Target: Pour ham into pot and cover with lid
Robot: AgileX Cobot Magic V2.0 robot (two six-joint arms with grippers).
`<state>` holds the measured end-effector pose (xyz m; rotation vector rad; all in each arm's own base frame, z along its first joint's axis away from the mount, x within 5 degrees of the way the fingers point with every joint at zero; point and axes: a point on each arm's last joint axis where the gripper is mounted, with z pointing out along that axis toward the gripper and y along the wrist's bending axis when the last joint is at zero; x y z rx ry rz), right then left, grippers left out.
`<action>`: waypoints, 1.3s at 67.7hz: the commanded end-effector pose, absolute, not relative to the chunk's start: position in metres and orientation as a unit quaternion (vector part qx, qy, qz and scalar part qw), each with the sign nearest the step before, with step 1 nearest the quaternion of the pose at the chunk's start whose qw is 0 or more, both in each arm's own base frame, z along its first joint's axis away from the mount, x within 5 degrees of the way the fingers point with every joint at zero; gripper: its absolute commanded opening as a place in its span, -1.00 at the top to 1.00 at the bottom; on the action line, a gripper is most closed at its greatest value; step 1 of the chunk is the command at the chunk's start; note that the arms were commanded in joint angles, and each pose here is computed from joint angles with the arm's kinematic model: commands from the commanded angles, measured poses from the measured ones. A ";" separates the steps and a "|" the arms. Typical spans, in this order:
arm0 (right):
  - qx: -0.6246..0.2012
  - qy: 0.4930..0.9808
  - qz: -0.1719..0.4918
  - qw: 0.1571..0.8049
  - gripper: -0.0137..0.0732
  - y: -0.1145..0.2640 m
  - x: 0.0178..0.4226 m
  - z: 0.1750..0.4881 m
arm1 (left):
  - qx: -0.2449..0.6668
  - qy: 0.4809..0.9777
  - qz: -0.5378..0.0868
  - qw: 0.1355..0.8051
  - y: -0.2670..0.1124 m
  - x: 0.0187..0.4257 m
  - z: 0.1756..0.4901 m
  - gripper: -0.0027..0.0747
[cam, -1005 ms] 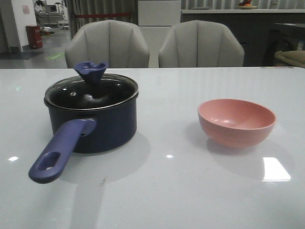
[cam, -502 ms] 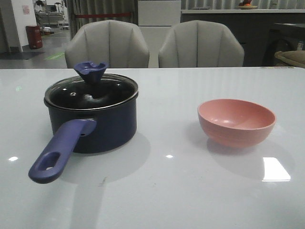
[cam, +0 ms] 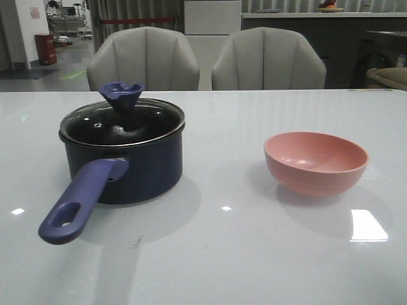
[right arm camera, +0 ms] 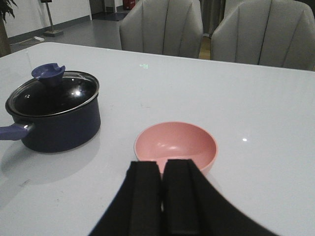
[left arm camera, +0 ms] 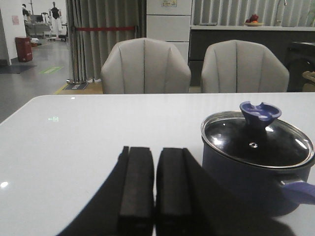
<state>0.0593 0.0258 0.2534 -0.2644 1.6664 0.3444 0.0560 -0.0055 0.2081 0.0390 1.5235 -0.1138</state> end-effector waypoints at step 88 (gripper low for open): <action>-0.036 0.687 0.059 0.724 0.35 0.009 0.061 0.263 | 0.003 0.652 -0.069 0.755 -0.005 0.055 0.212 0.64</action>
